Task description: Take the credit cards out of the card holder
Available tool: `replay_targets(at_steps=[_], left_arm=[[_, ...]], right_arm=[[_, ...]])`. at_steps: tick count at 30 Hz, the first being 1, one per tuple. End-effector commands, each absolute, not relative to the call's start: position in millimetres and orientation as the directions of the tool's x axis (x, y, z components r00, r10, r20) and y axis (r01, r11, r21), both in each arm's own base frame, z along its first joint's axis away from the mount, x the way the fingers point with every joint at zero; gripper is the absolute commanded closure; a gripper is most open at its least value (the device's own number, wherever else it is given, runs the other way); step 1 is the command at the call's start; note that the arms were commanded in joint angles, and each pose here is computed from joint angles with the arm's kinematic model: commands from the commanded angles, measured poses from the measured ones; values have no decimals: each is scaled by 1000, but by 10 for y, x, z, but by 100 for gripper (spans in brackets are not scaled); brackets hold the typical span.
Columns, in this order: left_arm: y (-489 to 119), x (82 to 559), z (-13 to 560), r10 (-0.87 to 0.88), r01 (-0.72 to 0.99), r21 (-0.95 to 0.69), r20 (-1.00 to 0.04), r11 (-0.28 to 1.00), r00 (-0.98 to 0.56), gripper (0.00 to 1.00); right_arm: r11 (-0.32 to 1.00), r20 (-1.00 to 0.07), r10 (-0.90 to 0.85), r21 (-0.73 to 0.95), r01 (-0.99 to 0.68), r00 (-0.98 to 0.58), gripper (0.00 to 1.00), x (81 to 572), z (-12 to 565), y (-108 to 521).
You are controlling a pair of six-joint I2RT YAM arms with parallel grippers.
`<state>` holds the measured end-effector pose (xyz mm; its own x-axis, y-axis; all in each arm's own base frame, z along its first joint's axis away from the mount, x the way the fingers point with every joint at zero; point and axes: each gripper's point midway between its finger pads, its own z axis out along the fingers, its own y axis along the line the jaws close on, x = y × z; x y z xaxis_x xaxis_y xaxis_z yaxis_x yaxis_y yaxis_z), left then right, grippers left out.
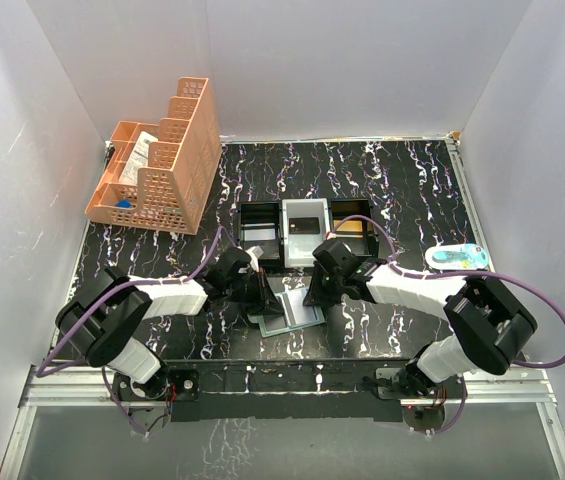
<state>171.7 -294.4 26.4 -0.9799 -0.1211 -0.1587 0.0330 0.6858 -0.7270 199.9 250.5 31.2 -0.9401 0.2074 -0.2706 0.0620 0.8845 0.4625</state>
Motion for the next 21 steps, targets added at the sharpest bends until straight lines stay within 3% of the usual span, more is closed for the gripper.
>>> replay_targets(at_steps=[1, 2, 5, 13, 18, 21], left_arm=[[-3002, 1752, 428, -143, 34, -771, -161, 635, -977, 100], [-3007, 1754, 415, -148, 24, -771, -152, 637, -977, 100], [-3039, 1779, 407, -169, -1, -780, -135, 625, -976, 85], [-2946, 1767, 199, -242, -108, -744, -75, 659, -967, 82], [-2828, 1734, 128, -272, -146, -704, -70, 695, -960, 68], [-2802, 1742, 131, -276, -149, -691, -76, 708, -958, 65]], right_arm=[[929, -244, 177, 362, 80, -953, 89, 1880, 84, 2312], [925, -242, 176, 373, 76, -954, 89, 1881, 98, 2333], [914, -244, 173, 401, 63, -954, 89, 1896, 153, 2395], [909, -242, 176, 413, 63, -954, 89, 1886, 177, 2405], [909, -239, 180, 411, 69, -954, 89, 1876, 161, 2392], [908, -236, 179, 414, 68, -955, 89, 1874, 161, 2405]])
